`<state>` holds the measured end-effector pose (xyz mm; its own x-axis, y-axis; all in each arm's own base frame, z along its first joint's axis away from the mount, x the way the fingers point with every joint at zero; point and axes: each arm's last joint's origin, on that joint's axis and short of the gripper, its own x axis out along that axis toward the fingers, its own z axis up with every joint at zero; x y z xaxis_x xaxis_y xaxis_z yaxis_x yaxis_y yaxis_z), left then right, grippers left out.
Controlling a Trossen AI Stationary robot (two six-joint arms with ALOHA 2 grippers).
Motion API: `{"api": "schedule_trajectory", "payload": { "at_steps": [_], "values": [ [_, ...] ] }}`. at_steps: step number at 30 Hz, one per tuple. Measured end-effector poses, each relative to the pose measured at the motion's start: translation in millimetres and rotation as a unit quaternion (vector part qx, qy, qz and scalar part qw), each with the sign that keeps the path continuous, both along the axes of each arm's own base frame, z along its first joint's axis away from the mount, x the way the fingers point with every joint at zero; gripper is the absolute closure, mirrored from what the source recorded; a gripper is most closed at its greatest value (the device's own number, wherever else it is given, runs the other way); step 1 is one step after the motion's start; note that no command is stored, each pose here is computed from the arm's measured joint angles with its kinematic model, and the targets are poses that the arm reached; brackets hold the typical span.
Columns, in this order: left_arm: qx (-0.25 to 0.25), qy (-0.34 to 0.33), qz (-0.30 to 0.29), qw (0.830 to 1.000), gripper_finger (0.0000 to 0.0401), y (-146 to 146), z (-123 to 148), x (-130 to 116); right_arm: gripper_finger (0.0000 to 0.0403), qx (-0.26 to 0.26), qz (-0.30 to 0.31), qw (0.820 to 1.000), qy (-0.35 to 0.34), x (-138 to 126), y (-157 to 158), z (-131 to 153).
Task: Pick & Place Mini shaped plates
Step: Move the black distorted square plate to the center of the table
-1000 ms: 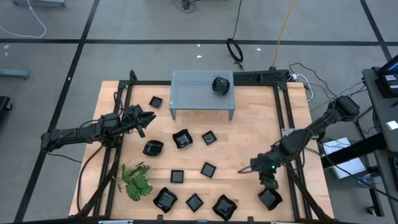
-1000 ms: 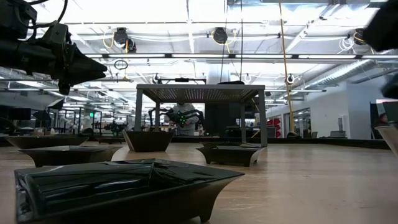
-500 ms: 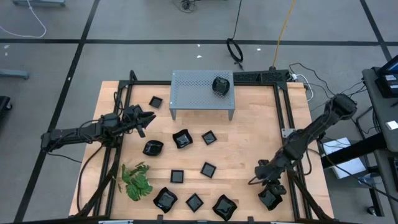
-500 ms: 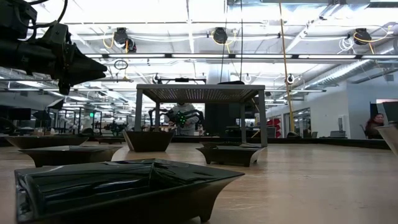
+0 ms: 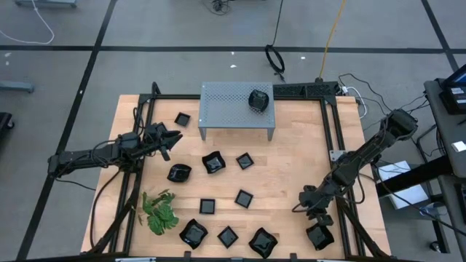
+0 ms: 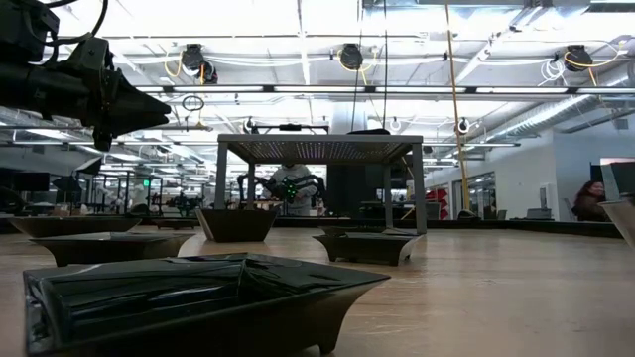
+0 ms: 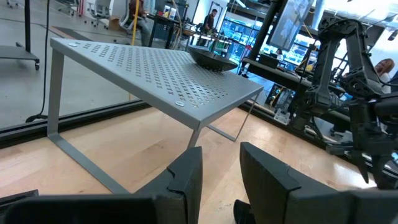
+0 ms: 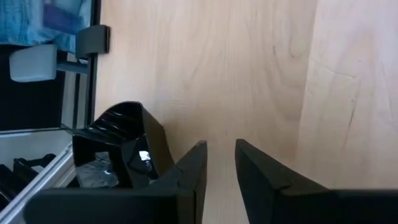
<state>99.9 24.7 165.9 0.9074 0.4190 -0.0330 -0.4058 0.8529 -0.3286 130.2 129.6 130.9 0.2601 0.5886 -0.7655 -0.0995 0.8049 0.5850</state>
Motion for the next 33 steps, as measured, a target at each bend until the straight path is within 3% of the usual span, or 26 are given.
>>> {"api": "schedule_trajectory", "payload": {
  "at_steps": [9, 14, 18, 21, 25, 28, 33],
  "values": [
    [0.000, 0.000, 0.000, 1.000, 0.0290, 0.0, 0.2, 0.0, 0.0317, 0.016, -0.046, 0.999, -0.023, 5.5, 2.1, 4.0],
    [0.000, 0.000, 0.000, 1.000, 0.0290, 0.0, 0.1, 0.0, 0.0307, 0.089, -0.080, 0.989, -0.089, 16.2, 10.6, 18.6],
    [0.000, 0.000, 0.000, 1.000, 0.0290, 0.0, 0.2, 0.0, 0.0309, 0.112, -0.048, 0.976, -0.183, 22.2, 15.2, 30.4],
    [0.000, 0.000, 0.000, 1.000, 0.0290, 0.0, 0.0, 0.0, 0.0308, 0.063, -0.018, 0.949, -0.308, 27.6, 15.5, 38.5],
    [0.000, 0.000, 0.000, 1.000, 0.0290, 0.0, 0.2, 0.0, 0.0308, -0.015, -0.002, 0.894, -0.448, 33.1, 15.1, 50.2],
    [0.000, 0.000, 0.000, 1.000, 0.0290, 0.0, 0.1, 0.0, 0.0310, -0.039, 0.005, 0.870, -0.492, 34.6, 15.1, 55.2],
    [0.000, 0.000, 0.000, 1.000, 0.0290, 0.0, 0.1, 0.0, 0.0309, -0.057, 0.027, 0.849, -0.524, 35.0, 15.6, 58.1]
  ]
}}
